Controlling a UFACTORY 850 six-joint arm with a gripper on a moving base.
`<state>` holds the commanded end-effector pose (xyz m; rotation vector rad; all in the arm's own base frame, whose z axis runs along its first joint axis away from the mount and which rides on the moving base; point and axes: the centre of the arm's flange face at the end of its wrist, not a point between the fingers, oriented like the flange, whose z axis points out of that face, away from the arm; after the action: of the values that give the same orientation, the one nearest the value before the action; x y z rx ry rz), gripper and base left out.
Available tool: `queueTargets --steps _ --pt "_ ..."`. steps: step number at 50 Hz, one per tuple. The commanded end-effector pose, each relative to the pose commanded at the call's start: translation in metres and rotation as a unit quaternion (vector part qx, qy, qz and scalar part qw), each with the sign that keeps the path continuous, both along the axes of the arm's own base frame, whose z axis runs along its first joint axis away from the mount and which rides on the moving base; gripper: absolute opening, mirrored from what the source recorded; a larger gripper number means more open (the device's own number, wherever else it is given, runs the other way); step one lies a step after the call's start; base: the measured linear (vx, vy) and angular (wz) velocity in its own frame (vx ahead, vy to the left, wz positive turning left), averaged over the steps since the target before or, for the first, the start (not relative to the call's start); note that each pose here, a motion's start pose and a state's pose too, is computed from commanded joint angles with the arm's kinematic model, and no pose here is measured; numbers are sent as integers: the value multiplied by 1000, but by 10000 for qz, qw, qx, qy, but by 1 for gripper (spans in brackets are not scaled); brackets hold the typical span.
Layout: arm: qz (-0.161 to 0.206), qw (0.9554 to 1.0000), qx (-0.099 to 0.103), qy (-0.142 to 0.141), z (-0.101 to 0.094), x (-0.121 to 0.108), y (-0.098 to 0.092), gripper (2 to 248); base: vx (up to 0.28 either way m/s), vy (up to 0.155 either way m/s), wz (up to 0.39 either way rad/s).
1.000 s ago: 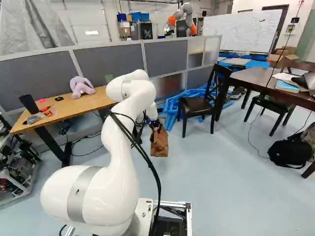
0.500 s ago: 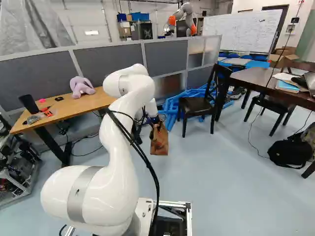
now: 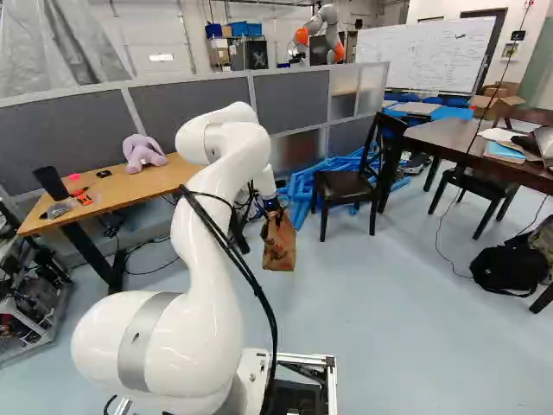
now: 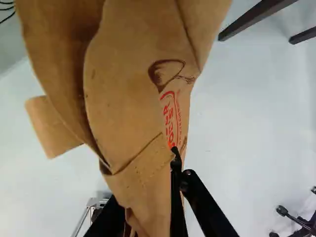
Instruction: Pick up the bag on the ground and place it on the table
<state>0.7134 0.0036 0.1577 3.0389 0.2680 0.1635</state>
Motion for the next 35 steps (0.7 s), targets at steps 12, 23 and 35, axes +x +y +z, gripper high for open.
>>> queueTargets --steps 12,23,35 --pt "-63 10000 -2 76 18 0 0 21 0 0 0" --pt "-119 9998 -1 144 35 -1 0 21 0 0 0" --pt "-180 9996 3 215 53 -1 -1 21 0 0 0"
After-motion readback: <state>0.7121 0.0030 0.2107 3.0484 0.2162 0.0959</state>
